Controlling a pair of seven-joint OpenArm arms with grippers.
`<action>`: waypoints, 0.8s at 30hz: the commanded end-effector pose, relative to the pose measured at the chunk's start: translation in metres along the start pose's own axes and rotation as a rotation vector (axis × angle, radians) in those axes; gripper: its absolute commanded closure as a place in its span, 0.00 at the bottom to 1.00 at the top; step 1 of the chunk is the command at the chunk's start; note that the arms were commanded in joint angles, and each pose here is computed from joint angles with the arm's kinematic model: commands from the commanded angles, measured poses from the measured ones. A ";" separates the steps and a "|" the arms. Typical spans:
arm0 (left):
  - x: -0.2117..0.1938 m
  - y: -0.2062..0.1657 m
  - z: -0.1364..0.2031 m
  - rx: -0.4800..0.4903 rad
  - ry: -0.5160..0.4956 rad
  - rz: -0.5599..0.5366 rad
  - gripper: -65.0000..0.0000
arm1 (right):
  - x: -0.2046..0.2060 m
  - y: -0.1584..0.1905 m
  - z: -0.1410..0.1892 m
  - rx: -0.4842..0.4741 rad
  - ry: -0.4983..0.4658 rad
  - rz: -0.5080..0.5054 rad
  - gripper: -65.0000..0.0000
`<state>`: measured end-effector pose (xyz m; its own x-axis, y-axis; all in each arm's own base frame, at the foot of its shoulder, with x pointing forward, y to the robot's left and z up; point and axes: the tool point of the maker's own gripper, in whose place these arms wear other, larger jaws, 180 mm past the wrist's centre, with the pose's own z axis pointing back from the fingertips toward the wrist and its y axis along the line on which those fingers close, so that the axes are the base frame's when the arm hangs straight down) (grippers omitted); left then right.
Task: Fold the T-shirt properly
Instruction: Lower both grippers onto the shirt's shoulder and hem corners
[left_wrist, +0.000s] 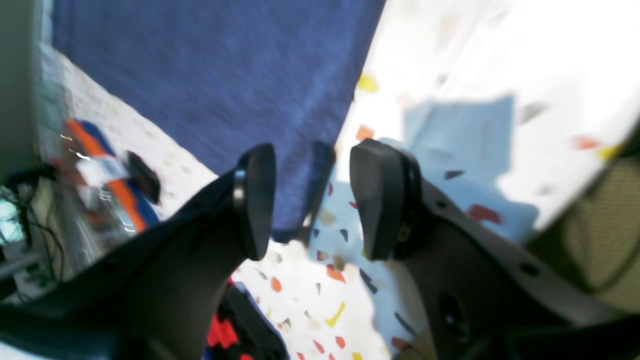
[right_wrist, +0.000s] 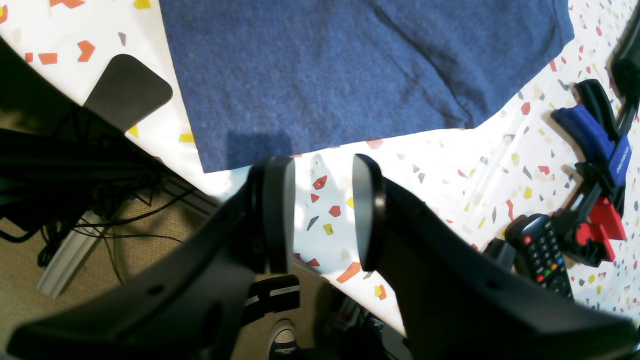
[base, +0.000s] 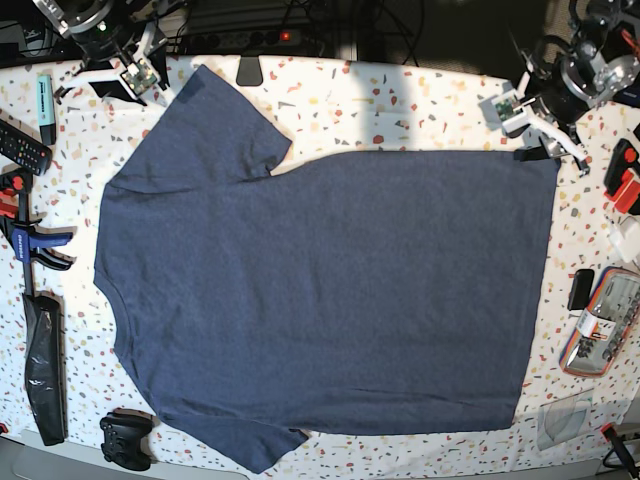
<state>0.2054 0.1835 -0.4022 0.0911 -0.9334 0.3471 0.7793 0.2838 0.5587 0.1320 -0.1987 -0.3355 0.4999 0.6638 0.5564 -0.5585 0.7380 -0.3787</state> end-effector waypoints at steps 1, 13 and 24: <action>-0.005 0.009 -0.002 0.019 0.003 -0.006 0.58 | 0.007 -0.004 0.003 -0.013 -0.028 0.002 0.70; -0.056 0.012 -0.032 -0.035 0.099 0.046 0.58 | 0.010 -0.009 0.001 -0.028 -0.033 0.004 0.70; -0.056 -0.018 -0.032 -0.179 0.079 0.060 1.00 | 0.010 -0.009 0.001 -0.030 -0.031 0.007 0.70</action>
<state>0.2177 0.2097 -0.4474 0.1684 -0.9066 0.3869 0.8420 0.3364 0.4219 0.1374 -0.2006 -0.3341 0.4982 0.6653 0.5561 -0.5501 0.7383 -0.3904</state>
